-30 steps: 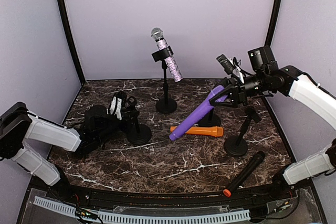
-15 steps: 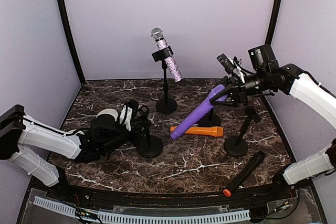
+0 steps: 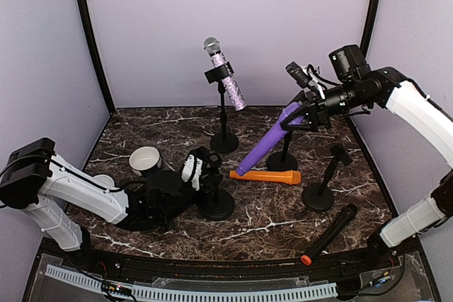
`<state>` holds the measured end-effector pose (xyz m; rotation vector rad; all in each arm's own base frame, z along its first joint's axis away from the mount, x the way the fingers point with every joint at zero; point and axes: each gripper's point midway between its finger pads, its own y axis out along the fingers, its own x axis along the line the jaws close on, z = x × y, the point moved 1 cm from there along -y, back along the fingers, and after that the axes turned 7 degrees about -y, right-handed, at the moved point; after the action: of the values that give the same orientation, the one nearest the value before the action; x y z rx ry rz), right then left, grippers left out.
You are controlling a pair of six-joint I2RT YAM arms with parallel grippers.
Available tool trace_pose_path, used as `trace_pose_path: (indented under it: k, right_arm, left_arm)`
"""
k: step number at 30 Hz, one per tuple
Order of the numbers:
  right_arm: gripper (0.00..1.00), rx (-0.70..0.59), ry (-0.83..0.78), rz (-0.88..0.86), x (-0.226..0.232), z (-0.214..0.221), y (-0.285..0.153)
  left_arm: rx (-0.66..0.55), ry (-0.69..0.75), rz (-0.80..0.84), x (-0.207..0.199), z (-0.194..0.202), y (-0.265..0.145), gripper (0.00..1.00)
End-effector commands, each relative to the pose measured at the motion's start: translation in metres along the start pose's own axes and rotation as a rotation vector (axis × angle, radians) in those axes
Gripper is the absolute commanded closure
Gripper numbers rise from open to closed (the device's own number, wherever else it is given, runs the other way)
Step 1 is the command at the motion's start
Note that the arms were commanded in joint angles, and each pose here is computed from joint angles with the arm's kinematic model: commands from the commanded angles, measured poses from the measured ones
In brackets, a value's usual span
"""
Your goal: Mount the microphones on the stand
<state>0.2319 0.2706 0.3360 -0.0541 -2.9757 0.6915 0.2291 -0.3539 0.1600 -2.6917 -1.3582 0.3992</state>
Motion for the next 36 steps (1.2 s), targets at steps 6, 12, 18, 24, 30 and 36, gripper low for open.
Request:
trace_pose_path:
  k: [6,12,18,24,30,36]
  right_arm:
    - [1.00,-0.022,-0.054,0.040,-0.001,-0.007,-0.007]
    - [1.00,0.039,-0.035,0.141,-0.022,-0.005,-0.009]
    - [1.00,0.066,0.051,0.055,-0.030,-0.024,-0.003]
    - [1.00,-0.046,-0.020,0.057,-0.027,-0.052,0.006]
    - [1.00,-0.068,-0.127,0.129,-0.015,-0.076,0.016]
    - [1.00,-0.076,-0.156,0.203,-0.015,-0.087,0.006]
  left_arm:
    - [-0.070,-0.099,-0.027,-0.009,-0.019,0.005,0.79]
    - [-0.044,-0.105,-0.036,-0.005,-0.013,0.001,0.46]
    - [-0.061,-0.138,-0.040,0.006,-0.008,-0.011,0.39]
    - [-0.115,-0.196,-0.054,0.013,-0.011,-0.015,0.41]
    - [-0.201,-0.219,0.011,0.001,-0.027,-0.014,0.48]
    - [-0.214,-0.217,0.029,-0.007,-0.027,-0.005,0.55]
